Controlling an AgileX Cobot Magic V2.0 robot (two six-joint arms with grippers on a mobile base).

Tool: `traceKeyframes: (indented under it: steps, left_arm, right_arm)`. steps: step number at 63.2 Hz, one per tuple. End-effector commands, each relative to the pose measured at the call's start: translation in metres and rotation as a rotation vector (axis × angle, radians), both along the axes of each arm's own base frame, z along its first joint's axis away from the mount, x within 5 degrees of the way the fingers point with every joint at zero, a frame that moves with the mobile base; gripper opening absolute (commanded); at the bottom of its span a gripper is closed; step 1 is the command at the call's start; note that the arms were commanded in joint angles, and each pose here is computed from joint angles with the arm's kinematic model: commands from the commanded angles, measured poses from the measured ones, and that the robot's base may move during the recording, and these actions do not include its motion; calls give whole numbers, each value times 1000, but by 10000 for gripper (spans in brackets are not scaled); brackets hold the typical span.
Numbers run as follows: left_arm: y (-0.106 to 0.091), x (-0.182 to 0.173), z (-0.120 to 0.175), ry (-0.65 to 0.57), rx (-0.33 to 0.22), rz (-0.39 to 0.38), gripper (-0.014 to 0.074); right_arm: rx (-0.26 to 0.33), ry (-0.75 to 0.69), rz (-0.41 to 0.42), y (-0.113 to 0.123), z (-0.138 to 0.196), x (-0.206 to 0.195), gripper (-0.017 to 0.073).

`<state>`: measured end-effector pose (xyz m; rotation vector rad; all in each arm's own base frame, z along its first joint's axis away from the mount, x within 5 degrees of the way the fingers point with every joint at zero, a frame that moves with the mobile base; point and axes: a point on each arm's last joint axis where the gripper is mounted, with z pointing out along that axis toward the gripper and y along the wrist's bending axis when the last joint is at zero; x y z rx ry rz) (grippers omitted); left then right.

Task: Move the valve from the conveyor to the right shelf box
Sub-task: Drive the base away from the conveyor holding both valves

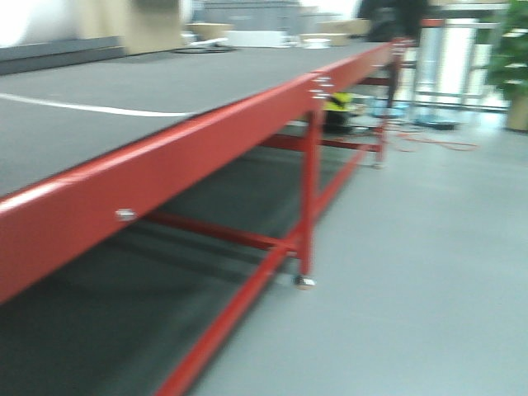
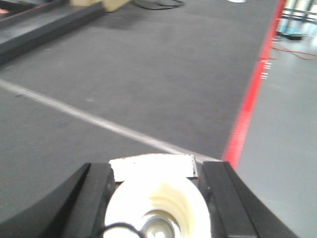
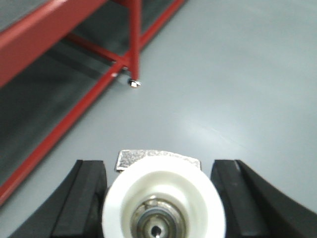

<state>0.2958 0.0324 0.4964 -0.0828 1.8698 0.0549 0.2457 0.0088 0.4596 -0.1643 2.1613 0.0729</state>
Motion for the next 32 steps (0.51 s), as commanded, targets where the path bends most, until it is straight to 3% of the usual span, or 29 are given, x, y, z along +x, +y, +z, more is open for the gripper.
traceKeyframes:
  steps: [1, 32]
  left_arm:
    - [-2, -3, 12, -84, -4, -3, -111]
    - [-2, -3, 12, -84, -4, -3, -111]
  right_arm:
    - [-6, -92, -13, -2, 13, -2, -162]
    - [-6, -92, -13, -2, 13, -2, -162]
